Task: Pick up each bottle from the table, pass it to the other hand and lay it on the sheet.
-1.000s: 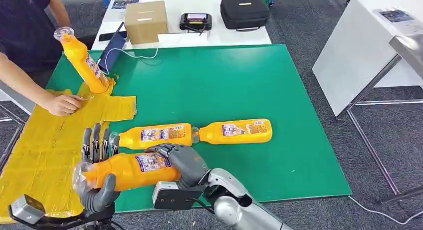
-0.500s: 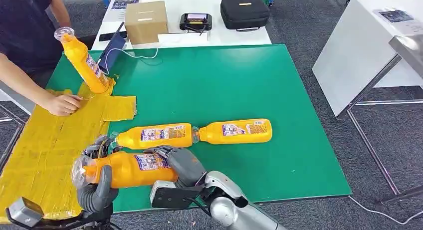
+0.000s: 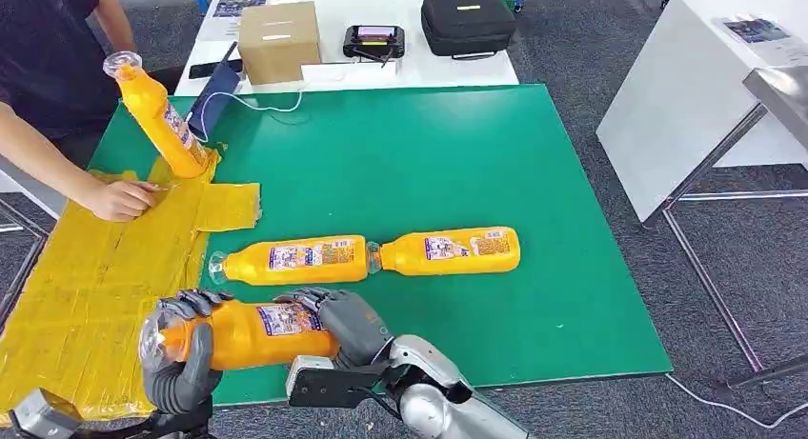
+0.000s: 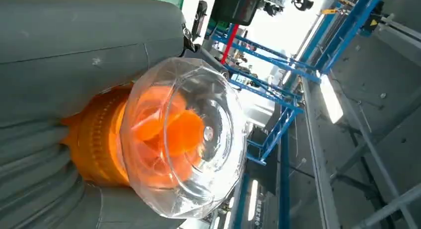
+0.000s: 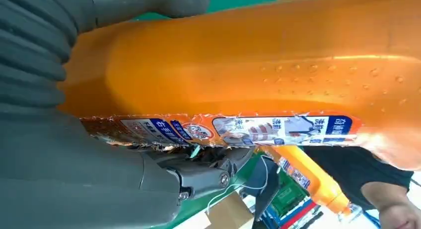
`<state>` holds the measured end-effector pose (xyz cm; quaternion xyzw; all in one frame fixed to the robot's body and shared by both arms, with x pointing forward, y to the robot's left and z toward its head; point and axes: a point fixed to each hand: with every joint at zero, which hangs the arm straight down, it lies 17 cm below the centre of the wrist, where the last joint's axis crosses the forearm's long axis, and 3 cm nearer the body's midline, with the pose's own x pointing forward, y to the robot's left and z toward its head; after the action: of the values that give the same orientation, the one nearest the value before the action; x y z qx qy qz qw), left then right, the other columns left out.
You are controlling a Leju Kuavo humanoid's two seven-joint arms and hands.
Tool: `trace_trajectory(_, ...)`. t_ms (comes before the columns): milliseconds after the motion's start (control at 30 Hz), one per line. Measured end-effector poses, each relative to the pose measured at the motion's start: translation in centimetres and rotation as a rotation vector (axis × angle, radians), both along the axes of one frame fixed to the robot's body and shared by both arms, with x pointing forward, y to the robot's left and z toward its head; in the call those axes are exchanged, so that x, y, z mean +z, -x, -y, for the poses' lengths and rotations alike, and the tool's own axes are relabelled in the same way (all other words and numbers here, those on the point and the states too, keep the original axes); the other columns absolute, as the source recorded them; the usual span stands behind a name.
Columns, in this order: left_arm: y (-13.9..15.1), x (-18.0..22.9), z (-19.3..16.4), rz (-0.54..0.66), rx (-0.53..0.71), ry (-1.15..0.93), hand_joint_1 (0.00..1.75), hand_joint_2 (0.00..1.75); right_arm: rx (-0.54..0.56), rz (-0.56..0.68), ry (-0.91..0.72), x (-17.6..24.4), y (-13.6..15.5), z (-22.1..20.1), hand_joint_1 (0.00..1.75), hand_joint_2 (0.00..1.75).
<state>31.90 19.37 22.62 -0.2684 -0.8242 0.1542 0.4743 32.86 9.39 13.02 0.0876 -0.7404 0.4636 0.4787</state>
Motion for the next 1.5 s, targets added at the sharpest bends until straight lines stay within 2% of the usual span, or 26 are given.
trace_trajectory(167,0.1,-0.2,0.1,-0.006,0.005,-0.009,1.75,1.75,-0.003,-0.005,0.0,-0.3,0.2,0.1,1.75,1.75)
trace_trajectory(200,0.1,-0.3,0.2,-0.007,0.006,-0.012,1.75,1.75,-0.005,-0.005,0.001,-0.4,0.2,0.2,1.4,1.75)
trace_trajectory(233,0.1,-0.3,0.2,-0.009,0.008,-0.013,1.75,1.75,-0.009,-0.006,-0.001,-0.4,0.1,0.3,0.0,1.75)
trace_trajectory(300,-0.1,-0.4,0.2,-0.015,0.02,-0.023,1.75,1.75,-0.023,-0.008,-0.01,-0.5,0.0,0.6,0.0,1.75)
trace_trajectory(333,-0.2,-0.4,0.1,-0.016,0.034,-0.032,1.75,1.75,-0.034,-0.012,-0.024,-0.5,-0.1,0.9,0.0,0.0)
trace_trajectory(600,-0.5,-0.4,-0.6,-0.003,0.086,-0.059,1.75,1.75,-0.09,-0.019,-0.098,0.3,-0.4,2.8,0.0,0.0)
trace_trajectory(667,-0.5,-0.4,-0.7,0.003,0.093,-0.067,1.75,1.75,-0.089,-0.03,-0.116,0.4,-0.4,2.9,0.0,0.0)
trace_trajectory(900,-0.8,-0.2,-0.7,0.032,0.246,-0.256,1.75,1.75,-0.086,-0.04,-0.145,0.9,-0.3,3.6,0.0,0.0)
trace_trajectory(1167,-0.7,0.3,-0.5,0.054,0.287,-0.299,1.75,1.75,-0.087,-0.03,-0.147,1.1,0.0,4.1,0.0,0.0)
trace_trajectory(1300,-0.3,1.5,-0.4,0.127,0.408,-0.473,1.75,1.75,-0.086,-0.051,-0.138,0.4,0.6,5.1,0.0,0.0)
trace_trajectory(1400,0.0,2.5,-0.3,0.208,0.541,-0.721,1.75,1.75,-0.105,-0.069,-0.121,-0.6,1.1,6.8,0.0,0.0)
trace_trajectory(1500,-0.3,2.6,0.4,0.287,0.68,-1.07,1.75,1.75,-0.136,-0.068,-0.116,-0.9,1.5,8.6,0.0,0.0)
